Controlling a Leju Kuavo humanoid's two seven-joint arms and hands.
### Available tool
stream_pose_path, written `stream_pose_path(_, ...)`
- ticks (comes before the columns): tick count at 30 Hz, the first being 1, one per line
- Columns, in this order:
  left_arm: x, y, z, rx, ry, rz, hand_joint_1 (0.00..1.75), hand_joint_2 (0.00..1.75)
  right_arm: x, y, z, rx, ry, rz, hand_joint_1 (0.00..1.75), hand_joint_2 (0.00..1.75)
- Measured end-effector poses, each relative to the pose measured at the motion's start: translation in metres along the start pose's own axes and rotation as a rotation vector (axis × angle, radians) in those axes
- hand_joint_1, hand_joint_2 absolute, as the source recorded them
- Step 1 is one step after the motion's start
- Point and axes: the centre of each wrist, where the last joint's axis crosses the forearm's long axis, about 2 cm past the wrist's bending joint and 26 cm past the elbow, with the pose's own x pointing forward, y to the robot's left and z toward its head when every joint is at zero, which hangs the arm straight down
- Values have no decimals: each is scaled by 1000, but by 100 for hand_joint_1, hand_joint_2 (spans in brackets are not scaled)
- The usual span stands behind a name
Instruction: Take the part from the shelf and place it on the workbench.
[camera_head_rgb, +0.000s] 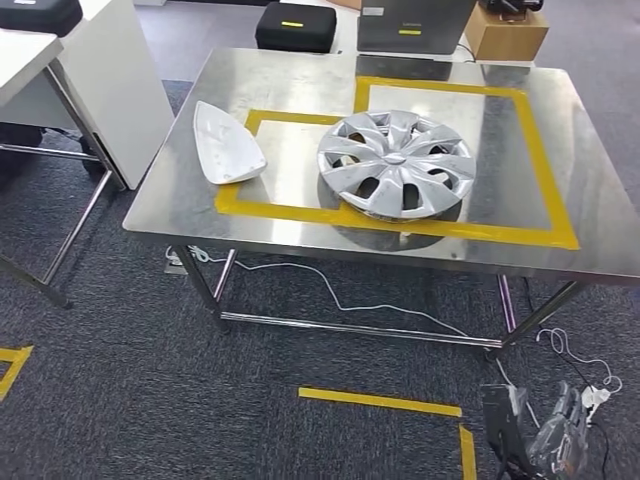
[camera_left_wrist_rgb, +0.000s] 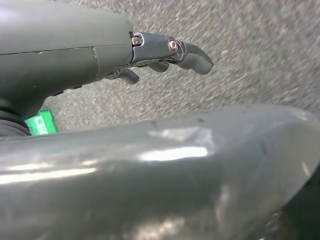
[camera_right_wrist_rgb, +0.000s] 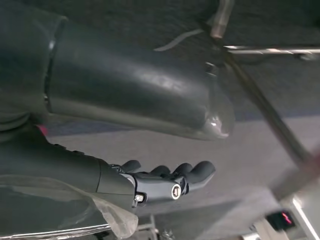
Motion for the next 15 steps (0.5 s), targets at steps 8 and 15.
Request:
stream_pose_path(8,-1,0,0,5,-1,-13,0,0,-62,56,39,306,284,4,0,0)
stream_pose_path(15,-1,0,0,7,-1,-31,0,0,-96,71,86,522,574,-14,0,0)
